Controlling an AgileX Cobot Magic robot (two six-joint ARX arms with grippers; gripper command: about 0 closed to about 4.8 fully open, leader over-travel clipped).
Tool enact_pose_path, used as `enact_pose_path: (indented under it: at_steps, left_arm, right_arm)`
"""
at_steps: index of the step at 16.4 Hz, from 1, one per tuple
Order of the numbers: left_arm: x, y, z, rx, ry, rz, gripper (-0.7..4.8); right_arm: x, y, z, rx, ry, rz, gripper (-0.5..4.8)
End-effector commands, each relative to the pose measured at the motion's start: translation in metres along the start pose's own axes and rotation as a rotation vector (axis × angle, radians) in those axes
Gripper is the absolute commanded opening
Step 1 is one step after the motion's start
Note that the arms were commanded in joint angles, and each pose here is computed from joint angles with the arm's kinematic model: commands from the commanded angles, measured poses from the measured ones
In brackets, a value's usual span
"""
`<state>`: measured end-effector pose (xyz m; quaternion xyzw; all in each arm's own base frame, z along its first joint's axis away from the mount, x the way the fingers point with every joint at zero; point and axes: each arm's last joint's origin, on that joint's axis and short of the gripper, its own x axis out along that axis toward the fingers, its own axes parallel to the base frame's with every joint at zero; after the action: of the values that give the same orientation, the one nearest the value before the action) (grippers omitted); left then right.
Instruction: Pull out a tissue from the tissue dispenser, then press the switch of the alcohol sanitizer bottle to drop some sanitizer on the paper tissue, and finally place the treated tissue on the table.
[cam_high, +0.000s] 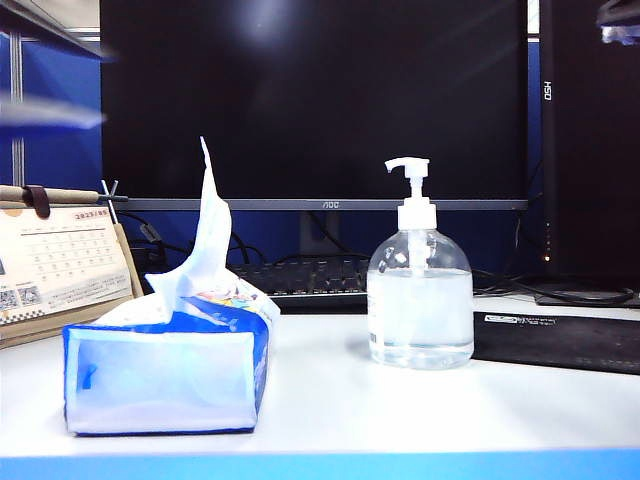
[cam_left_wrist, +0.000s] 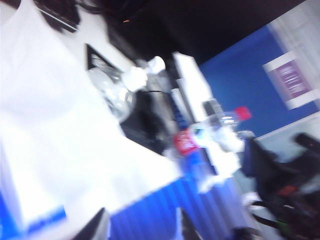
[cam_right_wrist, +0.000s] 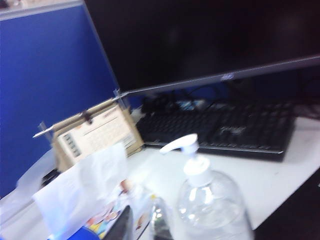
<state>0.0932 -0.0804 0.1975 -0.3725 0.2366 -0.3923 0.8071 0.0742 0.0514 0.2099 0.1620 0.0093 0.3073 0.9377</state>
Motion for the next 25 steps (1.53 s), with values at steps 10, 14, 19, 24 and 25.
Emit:
enact_pose_path:
  at_steps: [10,14,19,24,25]
  left_arm:
    - [0.093,-0.006,0.038,0.327,0.253,0.447,3.19]
    - [0.095,-0.009,0.039,0.266,0.238,0.394,3.19]
    - [0.094,-0.006,0.037,0.255,0.264,0.423,3.18]
    - [0.105,0.009,0.028,0.239,0.333,0.475,3.07]
    - [0.108,0.014,0.025,0.237,0.351,0.494,3.04]
  right_arm:
    - [-0.001,-0.001,-0.002,-0.007,0.044,-0.026,0.55]
    - [-0.001,-0.002,-0.004,-0.034,0.064,-0.029,0.55]
    - [-0.001,-0.002,-0.004,-0.033,0.071,-0.031,0.55]
    - [-0.001,-0.003,-0.007,-0.032,0.096,-0.038,0.55]
    - [-0.001,-0.003,-0.007,-0.032,0.096,-0.036,0.54]
